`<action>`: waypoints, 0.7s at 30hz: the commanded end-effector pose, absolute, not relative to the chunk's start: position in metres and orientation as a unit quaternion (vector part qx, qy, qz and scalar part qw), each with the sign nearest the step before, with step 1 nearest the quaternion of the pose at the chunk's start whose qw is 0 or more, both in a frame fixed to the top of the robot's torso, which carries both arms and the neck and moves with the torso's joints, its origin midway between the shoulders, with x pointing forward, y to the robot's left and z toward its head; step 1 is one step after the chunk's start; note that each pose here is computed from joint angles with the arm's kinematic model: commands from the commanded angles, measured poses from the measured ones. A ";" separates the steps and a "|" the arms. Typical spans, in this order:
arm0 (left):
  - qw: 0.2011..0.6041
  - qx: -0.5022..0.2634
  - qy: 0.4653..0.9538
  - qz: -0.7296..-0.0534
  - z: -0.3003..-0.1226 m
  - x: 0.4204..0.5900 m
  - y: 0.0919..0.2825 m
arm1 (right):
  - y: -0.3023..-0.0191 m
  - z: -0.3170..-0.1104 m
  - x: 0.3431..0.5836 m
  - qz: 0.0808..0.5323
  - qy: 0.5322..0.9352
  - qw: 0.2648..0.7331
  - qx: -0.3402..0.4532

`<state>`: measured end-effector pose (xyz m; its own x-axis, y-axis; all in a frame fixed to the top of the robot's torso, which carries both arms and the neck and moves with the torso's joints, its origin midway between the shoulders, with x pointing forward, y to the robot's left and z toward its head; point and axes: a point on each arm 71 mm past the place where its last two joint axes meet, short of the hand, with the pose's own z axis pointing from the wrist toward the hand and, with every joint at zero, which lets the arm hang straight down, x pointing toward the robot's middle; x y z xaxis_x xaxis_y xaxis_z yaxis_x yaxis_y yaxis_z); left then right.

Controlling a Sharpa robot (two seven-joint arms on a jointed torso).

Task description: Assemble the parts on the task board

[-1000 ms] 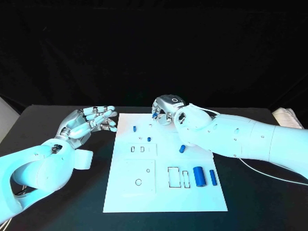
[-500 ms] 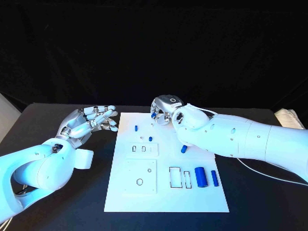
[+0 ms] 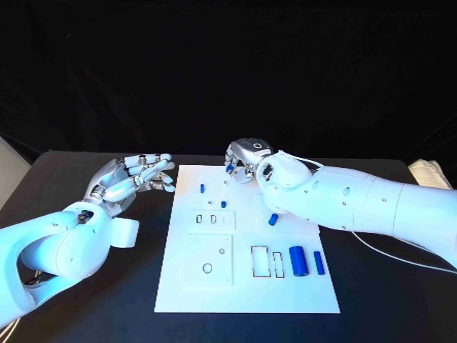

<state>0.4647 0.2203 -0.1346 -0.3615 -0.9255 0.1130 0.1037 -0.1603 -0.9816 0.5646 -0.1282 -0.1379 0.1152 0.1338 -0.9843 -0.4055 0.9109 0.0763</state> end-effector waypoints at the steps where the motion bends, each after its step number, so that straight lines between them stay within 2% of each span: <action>1: 0.391 -0.394 0.512 -0.655 -0.133 0.465 0.218 | -0.130 -0.144 0.565 0.166 0.656 0.728 -0.116; 21: 0.393 -0.395 0.512 -0.653 -0.133 0.466 0.219 | -0.129 -0.145 0.563 0.163 0.656 0.727 -0.120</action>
